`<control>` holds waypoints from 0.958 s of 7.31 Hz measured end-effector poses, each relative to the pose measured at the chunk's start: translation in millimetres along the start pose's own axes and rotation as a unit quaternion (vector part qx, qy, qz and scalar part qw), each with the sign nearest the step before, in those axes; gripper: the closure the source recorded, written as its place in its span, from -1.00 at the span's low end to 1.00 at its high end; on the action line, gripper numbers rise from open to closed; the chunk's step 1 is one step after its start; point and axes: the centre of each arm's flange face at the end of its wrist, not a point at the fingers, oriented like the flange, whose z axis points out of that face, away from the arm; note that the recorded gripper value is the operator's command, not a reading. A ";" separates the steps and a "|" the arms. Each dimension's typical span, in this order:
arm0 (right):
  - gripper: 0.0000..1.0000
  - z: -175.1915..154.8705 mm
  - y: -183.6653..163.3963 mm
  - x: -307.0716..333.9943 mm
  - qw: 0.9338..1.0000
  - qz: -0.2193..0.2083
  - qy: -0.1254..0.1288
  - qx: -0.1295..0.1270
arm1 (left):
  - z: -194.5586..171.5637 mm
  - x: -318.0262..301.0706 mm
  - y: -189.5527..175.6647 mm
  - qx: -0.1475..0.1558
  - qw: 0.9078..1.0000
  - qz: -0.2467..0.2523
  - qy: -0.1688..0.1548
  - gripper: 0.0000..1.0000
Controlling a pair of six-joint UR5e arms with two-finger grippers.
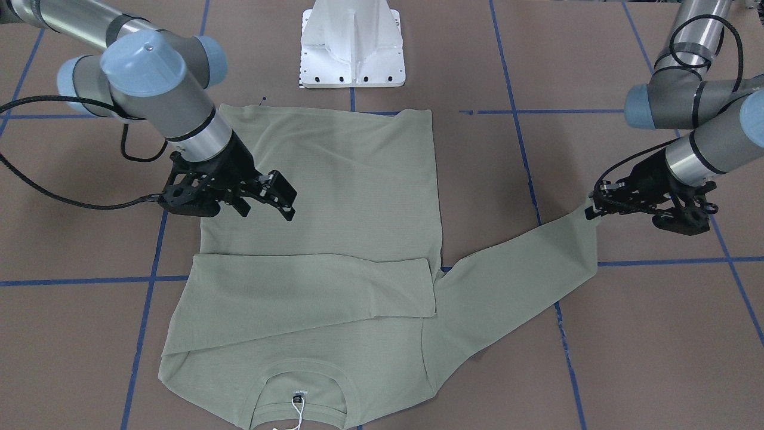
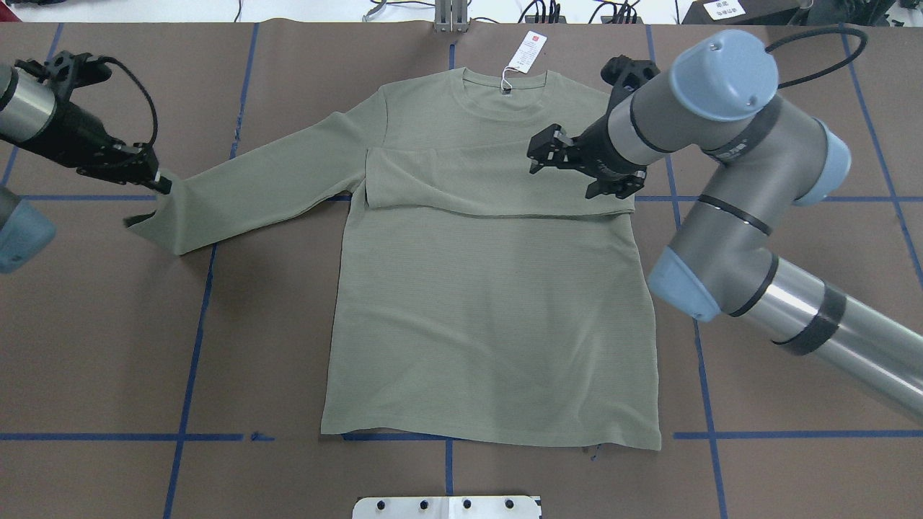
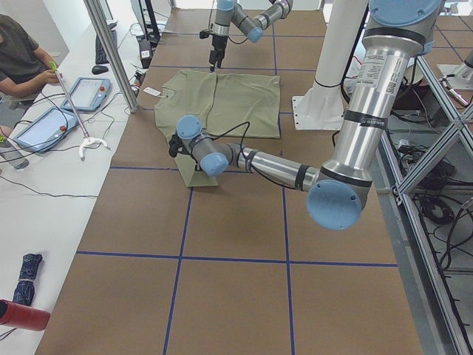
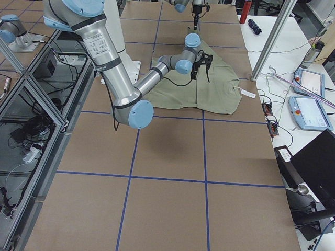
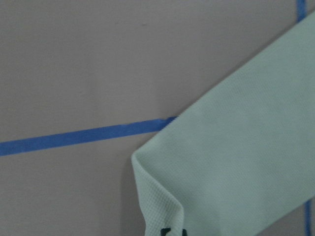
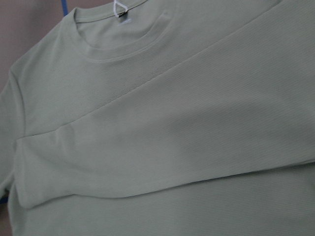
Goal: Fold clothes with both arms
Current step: 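Fold the other cuff across with the left gripper while the right arm withdraws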
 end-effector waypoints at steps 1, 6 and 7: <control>-1.00 -13.7 -20.3 41.8 1.000 -0.014 0.012 -0.001 | 2.5 64.1 -5.3 0.002 0.999 -0.028 0.025 1.00; -1.00 -70.0 -73.5 229.8 0.994 -0.082 0.076 0.000 | 113.2 417.8 -24.5 0.057 0.982 -0.164 0.080 1.00; -1.00 -77.6 -77.9 255.0 0.992 -0.092 0.087 0.002 | 142.2 462.9 -21.9 0.077 0.978 -0.177 0.081 1.00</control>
